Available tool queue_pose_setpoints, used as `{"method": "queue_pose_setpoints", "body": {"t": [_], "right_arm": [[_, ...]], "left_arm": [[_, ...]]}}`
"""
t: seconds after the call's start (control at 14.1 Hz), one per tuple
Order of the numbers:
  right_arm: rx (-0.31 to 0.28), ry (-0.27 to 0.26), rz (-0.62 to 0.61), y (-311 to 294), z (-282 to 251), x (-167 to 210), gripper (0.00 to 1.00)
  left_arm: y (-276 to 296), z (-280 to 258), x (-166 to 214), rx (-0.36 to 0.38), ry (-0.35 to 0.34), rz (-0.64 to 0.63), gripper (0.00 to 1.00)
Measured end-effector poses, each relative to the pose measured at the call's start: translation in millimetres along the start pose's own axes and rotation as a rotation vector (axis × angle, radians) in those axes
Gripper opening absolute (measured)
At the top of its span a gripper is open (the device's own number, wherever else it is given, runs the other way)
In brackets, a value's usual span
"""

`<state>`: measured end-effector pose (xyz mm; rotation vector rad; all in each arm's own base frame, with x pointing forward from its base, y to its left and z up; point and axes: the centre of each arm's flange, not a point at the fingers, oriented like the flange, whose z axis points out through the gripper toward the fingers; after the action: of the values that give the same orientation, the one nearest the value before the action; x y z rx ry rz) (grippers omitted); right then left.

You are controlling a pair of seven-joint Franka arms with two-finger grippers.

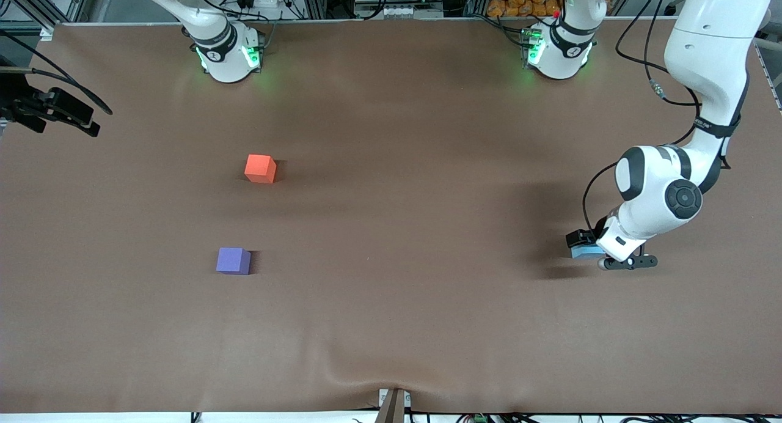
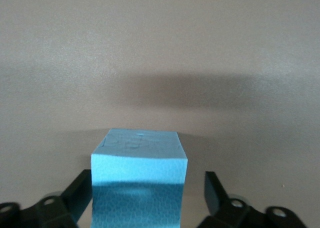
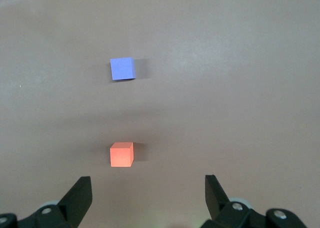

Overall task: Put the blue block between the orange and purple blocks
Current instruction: 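Carry the light-blue cube with the left gripper toward the table's middle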

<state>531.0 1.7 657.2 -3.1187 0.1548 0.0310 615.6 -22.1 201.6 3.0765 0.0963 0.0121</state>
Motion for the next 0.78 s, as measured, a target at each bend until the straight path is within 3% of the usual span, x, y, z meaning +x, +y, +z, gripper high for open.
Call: {"method": "queue_pose_setpoints", "body": {"t": [0.21, 0.28, 0.5, 0.78], "right_arm": [[0.0, 0.0, 0.0, 0.0, 0.0, 0.0, 1.0], [0.0, 0.0, 0.0, 0.0, 0.0, 0.0, 1.0], [0.0, 0.0, 0.0, 0.1, 0.0, 0.0, 1.0], [0.001, 0.0, 0.001, 0.3, 0.0, 0.0, 1.0]], "left_arm": [[8.9, 2.5, 0.1, -0.002, 0.002, -0.02, 0.62], [20.1, 2.5, -0.6, -0.003, 0.002, -0.035, 0.57], [76.1, 1.4, -6.8, -0.008, 0.007, -0.018, 0.57], [187.9, -20.9, -20.0, -0.023, 0.028, 0.147, 0.55]]}}
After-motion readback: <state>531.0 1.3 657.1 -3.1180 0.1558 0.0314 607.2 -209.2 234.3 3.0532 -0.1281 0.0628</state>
